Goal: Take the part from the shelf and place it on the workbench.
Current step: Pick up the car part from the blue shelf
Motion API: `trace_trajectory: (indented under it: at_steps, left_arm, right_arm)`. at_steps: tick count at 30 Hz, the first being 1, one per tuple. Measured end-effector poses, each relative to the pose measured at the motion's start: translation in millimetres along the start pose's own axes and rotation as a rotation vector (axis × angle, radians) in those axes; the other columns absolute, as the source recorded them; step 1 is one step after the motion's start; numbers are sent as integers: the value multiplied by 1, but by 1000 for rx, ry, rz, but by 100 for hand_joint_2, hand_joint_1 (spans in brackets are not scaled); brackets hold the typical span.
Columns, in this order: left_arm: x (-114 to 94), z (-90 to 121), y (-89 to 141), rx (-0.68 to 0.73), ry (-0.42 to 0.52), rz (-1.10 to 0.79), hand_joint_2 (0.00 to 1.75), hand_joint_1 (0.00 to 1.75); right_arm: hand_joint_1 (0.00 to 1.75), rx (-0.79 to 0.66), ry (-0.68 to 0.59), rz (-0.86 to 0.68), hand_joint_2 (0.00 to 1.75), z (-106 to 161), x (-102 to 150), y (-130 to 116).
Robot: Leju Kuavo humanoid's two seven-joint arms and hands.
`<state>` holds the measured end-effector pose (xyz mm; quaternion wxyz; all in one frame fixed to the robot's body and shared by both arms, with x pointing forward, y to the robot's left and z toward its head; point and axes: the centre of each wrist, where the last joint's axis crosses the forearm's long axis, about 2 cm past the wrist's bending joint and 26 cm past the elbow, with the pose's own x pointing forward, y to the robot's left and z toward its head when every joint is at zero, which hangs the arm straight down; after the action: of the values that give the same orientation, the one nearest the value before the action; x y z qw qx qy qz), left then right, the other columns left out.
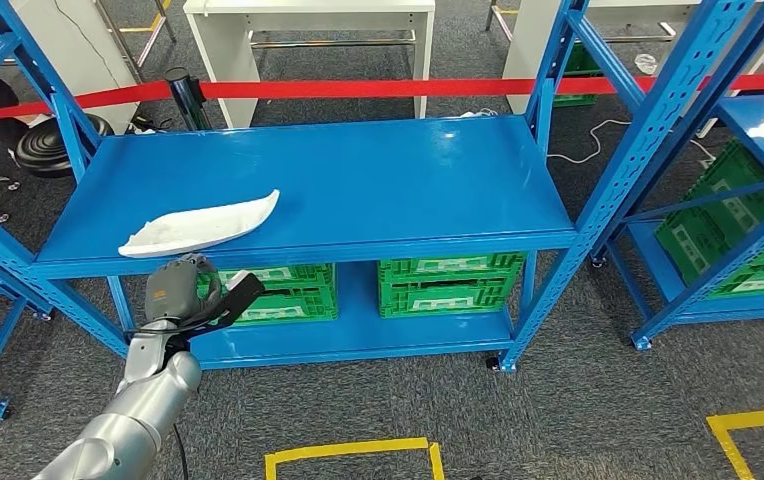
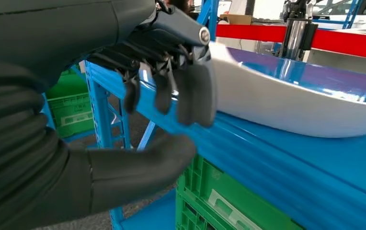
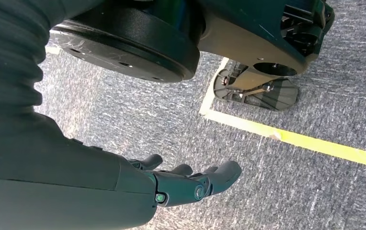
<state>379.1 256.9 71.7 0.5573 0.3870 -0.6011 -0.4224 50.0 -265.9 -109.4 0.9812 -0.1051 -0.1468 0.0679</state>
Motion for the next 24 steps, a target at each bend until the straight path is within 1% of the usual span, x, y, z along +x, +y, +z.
trace_trajectory:
  at_steps: [2, 3, 6, 10, 13, 24]
  left_arm:
    - [-1, 1, -1, -1, 2, 2, 175, 5]
    - [-1, 1, -1, -1, 2, 2, 175, 0]
    - [-1, 2, -2, 3, 2, 1, 175, 0]
    - [-2, 3, -2, 0, -21, 38, 0, 0]
    - [-4, 3, -3, 1, -39, 82, 0, 0]
    - [-5, 4, -4, -23, -62, 107, 0, 0]
  right_arm:
    - [0, 0, -1, 2, 175, 0, 0, 0]
    - [0, 0, -1, 2, 175, 0, 0, 0]
    - [0, 2, -1, 4, 175, 0, 0, 0]
    - [0, 4, -4, 11, 175, 0, 1, 0]
    - [0, 5, -5, 15, 175, 0, 1, 0]
    - [0, 12, -7, 21, 175, 0, 1, 1]
